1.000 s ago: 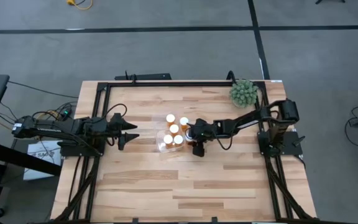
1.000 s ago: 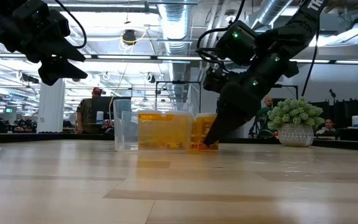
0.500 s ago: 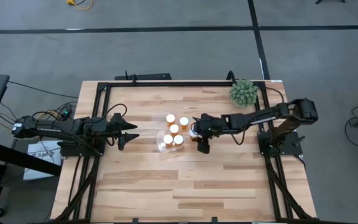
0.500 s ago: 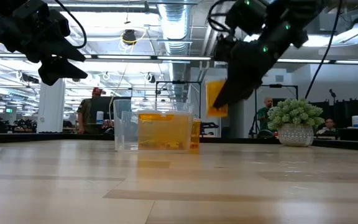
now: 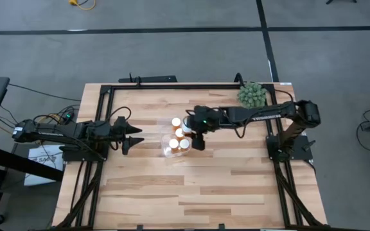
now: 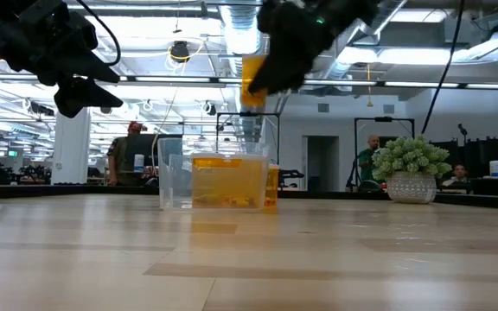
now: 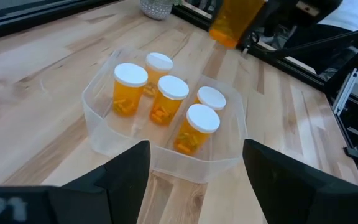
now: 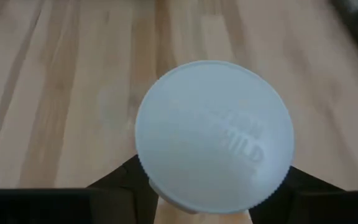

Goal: Pick and place pill bottles into a basket
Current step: Put the orange pill bottle into the transparent container

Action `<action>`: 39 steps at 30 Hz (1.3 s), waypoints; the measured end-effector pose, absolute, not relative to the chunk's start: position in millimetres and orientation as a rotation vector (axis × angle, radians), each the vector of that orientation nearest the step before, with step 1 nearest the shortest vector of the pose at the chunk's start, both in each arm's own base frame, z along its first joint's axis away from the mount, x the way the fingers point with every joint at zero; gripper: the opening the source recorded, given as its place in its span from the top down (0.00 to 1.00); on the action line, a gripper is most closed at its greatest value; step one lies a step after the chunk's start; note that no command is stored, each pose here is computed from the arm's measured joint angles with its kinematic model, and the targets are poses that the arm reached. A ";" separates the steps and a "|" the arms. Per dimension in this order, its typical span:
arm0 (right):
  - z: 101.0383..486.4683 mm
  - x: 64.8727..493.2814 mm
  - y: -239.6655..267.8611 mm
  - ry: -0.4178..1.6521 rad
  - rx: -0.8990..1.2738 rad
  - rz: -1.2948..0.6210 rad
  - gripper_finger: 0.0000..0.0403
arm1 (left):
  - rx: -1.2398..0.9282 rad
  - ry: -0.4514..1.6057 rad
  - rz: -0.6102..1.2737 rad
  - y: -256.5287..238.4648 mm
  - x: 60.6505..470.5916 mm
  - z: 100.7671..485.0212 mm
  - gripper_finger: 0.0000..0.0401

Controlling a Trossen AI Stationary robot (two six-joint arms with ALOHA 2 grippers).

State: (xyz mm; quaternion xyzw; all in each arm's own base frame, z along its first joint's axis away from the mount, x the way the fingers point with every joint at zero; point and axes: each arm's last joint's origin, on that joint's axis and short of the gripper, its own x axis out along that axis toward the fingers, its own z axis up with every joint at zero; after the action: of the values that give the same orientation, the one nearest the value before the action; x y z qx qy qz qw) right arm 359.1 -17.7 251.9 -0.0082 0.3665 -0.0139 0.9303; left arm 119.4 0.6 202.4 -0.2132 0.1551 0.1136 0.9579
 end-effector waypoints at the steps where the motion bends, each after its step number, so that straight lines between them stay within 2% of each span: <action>1: 255.2 364.6 -19.7 0.745 -0.031 -0.026 0.56 | -0.433 0.311 0.230 0.6 119.5 202.8 0.38; 5: 257.4 388.2 -27.6 0.753 -0.087 -0.011 0.55 | -0.433 0.307 0.230 0.6 119.6 203.1 0.38; 10: 246.4 419.1 -32.4 0.751 -0.120 0.097 0.56 | -0.433 0.307 0.230 0.6 119.6 203.1 0.38; 18: 233.4 440.0 -47.7 0.739 -0.169 0.231 0.55 | -0.436 0.304 0.235 0.8 119.7 203.3 0.38; 26: 243.9 437.2 -93.0 0.703 -0.177 0.170 0.56 | -0.464 0.301 0.240 0.8 119.7 203.3 0.38; 30: 253.9 435.3 -114.3 0.676 -0.096 0.090 0.55 | -0.468 0.302 0.240 0.8 119.6 203.1 0.38; 35: 255.5 440.9 -105.7 0.657 0.022 -0.002 0.56 | -0.468 0.303 0.240 0.7 119.5 203.0 0.38; 39: 241.6 449.8 -91.5 0.684 0.064 -0.044 0.57 | -0.449 0.306 0.236 0.7 119.5 203.0 0.38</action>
State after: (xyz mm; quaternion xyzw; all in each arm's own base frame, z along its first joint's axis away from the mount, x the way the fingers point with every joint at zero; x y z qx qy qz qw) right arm 449.8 -91.5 241.6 0.0316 0.3354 -0.0214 0.9413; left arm 119.5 0.7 203.0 -0.2212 0.1506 0.1165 0.9565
